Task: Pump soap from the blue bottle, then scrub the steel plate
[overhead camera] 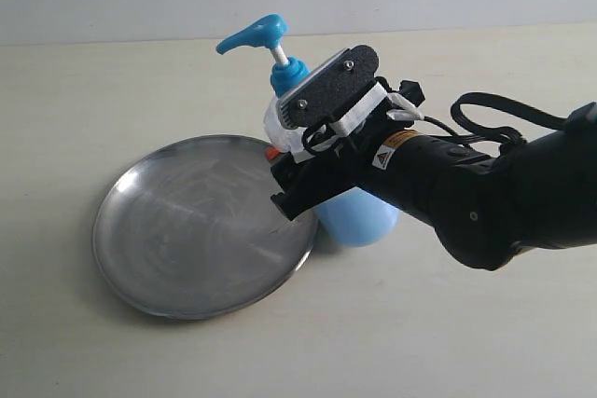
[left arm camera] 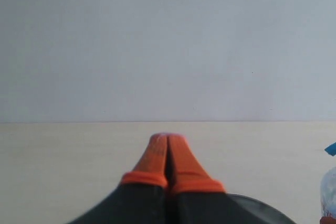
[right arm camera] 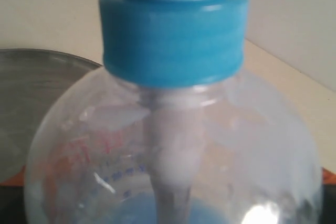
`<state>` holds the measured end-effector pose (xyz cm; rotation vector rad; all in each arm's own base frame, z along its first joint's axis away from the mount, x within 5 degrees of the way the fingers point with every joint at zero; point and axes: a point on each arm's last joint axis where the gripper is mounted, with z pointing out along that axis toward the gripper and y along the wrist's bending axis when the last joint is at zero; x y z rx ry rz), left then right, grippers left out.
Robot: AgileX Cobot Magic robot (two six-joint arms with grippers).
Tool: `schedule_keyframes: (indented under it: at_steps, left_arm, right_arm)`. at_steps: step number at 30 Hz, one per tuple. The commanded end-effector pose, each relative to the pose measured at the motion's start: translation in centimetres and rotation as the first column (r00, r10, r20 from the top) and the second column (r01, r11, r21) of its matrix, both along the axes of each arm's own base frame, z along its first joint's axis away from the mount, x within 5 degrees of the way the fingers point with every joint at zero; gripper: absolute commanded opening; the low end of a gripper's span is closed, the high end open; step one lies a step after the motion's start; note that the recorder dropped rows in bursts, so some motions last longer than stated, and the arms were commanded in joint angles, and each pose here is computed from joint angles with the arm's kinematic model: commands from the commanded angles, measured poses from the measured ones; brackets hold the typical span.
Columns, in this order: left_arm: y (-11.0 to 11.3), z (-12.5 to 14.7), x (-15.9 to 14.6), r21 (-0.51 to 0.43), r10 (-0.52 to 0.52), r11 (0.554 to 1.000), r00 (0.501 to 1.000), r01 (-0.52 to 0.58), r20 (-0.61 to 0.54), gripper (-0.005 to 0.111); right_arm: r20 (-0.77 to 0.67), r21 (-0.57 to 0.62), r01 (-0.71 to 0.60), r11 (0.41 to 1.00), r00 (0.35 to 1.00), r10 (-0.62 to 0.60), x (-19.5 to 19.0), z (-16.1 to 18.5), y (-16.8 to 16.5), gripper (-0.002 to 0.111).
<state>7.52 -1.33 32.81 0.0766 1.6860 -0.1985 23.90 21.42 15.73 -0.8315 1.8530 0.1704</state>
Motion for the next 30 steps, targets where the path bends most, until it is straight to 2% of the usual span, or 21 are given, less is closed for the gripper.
schedule_keyframes:
  at_steps: [1, 5, 11, 16, 21, 23, 26, 27, 30]
  left_arm:
    - [-0.1, 0.2, 0.0, -0.003, -0.008, 1.0, 1.0, 0.008, 0.004, 0.0]
    - [-0.1, 0.7, 0.1, -0.013, -0.01, 1.0, 0.998, 0.011, 0.058, 0.0]
    - [-0.1, 0.7, 0.1, -0.014, -0.01, 1.0, 0.998, 0.011, 0.061, 0.0]
    - [-0.3, 0.3, 0.8, -0.032, -0.015, 0.999, 1.0, 0.015, 0.005, 0.0]
    - [-1.0, -0.3, 2.0, -0.133, -0.046, 0.99, 0.996, 0.035, -0.078, 0.0]
    - [-1.3, -0.6, 2.5, -0.14, -0.072, 0.989, 0.989, 0.054, -0.127, 0.0]
    - [-2.2, -0.6, 3.2, -0.116, -0.148, 0.985, 0.966, 0.126, -0.21, 0.0]
    - [-2.9, -0.5, 3.7, -0.112, -0.217, 0.975, 0.94, 0.194, -0.262, 0.0]
    - [-4.2, -0.1, 5.2, -0.098, -0.322, 0.946, 0.869, 0.308, -0.376, 0.0]
  right_arm:
    - [0.014, 0.002, -0.005, 1.0, 1.0, 0.005, 0.0, 0.0, 0.0, 0.0]
    - [0.014, 0.002, -0.005, 1.0, 1.0, 0.005, 0.0, 0.0, 0.0, 0.0]
    - [0.014, 0.002, -0.005, 1.0, 1.0, 0.005, 0.0, 0.0, 0.0, 0.0]
    - [0.025, 0.007, -0.003, 1.0, 1.0, 0.003, 0.0, 0.1, 0.0, 0.0]
    - [0.033, 0.01, -0.003, 1.0, 0.999, 0.003, 0.1, 0.1, 0.0, 0.0]
    - [0.033, 0.01, -0.003, 1.0, 0.999, 0.003, 0.1, 0.1, 0.0, 0.0]
    - [0.034, 0.011, -0.003, 1.0, 0.999, 0.003, 0.1, 0.2, 0.0, 0.0]
    - [0.035, 0.01, -0.005, 1.0, 0.999, 0.004, 0.1, 0.2, 0.0, 0.0]
    - [0.035, 0.01, -0.005, 1.0, 0.999, 0.004, 0.1, 0.2, 0.0, 0.0]
